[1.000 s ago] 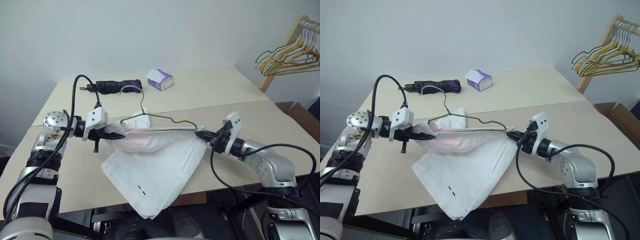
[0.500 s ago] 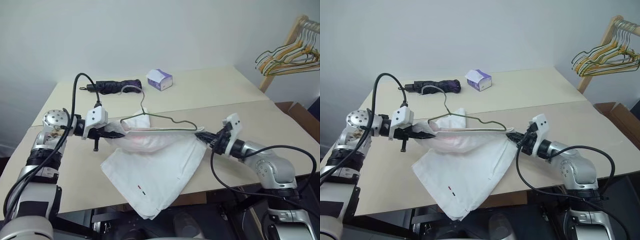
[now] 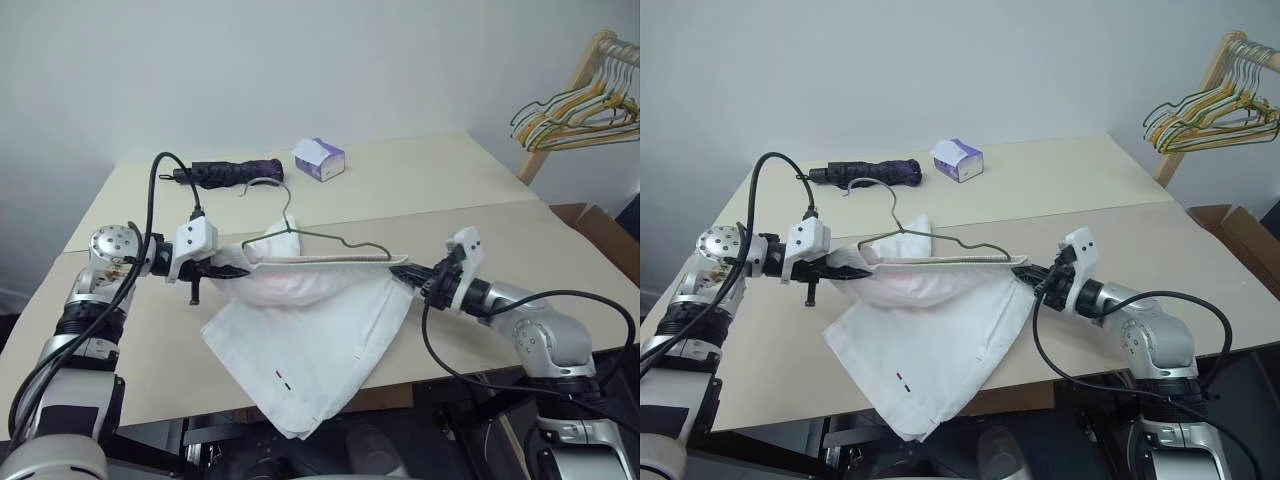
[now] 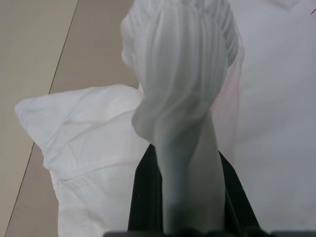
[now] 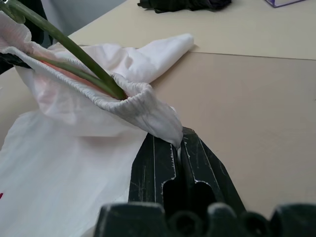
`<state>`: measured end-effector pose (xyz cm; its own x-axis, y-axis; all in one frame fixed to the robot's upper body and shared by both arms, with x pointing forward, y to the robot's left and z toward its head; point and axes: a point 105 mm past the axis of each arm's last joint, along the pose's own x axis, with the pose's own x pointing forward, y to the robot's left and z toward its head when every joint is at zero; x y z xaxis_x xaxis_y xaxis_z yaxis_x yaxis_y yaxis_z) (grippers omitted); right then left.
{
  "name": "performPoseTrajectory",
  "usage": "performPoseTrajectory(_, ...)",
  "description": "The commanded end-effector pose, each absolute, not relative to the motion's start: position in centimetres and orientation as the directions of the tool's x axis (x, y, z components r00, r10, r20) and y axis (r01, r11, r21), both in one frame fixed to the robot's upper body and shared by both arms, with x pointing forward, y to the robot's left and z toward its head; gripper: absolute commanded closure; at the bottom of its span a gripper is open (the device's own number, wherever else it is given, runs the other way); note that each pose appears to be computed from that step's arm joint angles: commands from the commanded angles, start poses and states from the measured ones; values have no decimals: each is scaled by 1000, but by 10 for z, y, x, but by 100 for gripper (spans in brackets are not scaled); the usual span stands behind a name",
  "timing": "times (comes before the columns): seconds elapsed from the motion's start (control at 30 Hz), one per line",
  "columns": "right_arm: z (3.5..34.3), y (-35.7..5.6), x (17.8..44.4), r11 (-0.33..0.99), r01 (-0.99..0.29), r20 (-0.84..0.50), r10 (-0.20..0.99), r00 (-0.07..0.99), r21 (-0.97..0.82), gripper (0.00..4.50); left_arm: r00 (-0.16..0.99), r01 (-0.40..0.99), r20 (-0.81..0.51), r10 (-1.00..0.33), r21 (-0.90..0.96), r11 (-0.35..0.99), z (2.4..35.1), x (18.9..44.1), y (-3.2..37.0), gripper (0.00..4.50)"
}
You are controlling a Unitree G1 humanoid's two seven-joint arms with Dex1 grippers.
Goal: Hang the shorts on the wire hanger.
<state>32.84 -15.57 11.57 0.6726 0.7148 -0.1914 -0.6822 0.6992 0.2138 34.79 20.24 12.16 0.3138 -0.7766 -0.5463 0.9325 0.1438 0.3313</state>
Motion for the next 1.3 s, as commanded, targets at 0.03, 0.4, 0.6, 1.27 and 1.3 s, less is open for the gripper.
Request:
performPoseTrajectory(0.03,138,-183,334,763,-630,-150,647,748,145,447,397,905,-665,-633,397,152,112,350,237,450)
performPoseTrajectory(0.4,152,-164,327,705,-707,-131,708,694,58,447,419,890,-663,-620,436,134,105,359,227,450)
performPoseTrajectory(0.6,164,-148,321,648,-762,-128,755,643,-7,447,405,889,-688,-602,451,84,96,364,216,450)
performPoseTrajectory(1.27,187,-133,313,550,-807,-185,788,587,-215,14,468,823,-539,-701,554,123,133,388,175,450)
performPoseTrajectory(1.3,194,-129,313,521,-820,-208,797,567,-238,6,464,820,-532,-708,560,117,137,389,172,450)
